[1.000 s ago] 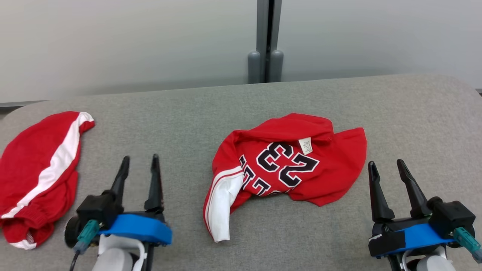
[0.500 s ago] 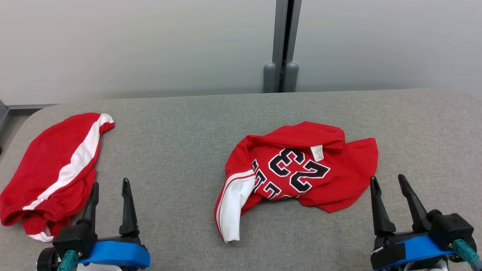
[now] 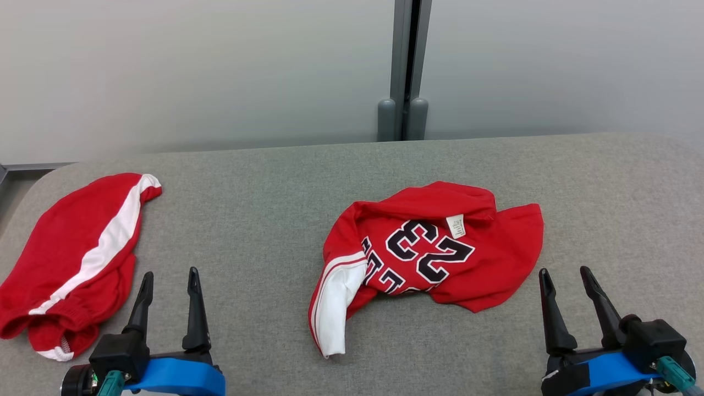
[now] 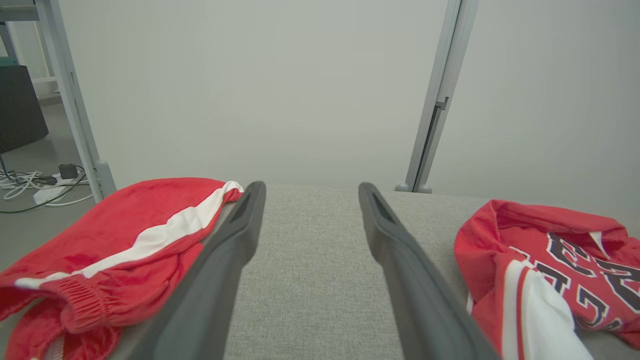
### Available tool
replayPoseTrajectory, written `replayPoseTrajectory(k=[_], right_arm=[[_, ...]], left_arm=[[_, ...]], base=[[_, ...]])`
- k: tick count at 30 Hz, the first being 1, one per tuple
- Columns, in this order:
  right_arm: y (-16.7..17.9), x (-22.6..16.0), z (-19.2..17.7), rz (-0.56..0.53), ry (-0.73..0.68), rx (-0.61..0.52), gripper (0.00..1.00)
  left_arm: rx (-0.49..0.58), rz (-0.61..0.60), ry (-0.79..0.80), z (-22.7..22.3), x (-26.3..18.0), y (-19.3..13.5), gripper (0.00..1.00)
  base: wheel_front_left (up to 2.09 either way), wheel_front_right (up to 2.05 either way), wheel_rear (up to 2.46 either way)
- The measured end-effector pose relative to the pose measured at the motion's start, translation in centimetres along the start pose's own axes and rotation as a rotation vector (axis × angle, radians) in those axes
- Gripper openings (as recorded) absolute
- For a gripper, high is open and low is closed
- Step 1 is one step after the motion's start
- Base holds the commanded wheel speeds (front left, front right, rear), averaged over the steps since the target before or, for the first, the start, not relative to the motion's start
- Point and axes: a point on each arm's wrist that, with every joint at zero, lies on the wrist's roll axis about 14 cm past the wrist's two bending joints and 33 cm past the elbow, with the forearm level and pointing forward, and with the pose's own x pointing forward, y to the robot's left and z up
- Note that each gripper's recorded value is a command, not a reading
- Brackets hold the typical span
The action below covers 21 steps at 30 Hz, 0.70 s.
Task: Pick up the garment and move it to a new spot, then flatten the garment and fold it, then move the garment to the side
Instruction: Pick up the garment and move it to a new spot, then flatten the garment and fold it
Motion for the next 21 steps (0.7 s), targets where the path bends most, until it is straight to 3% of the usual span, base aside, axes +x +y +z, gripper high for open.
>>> replayPoseTrajectory(k=[10, 21], right_arm=[[0.0, 0.0, -0.1, 0.001, 0.002, -0.002, 1.00], [0.4, 0.8, -0.8, 0.013, 0.024, 0.001, 1.00]], left_arm=[[0.015, -0.034, 0.006, -0.2, 0.1, -0.8, 1.00], [0.000, -0.352, 0.138, -4.3, 0.0, -10.4, 1.00]], base=[[0.00, 0.00, 0.00], [0.00, 0.00, 0.00]])
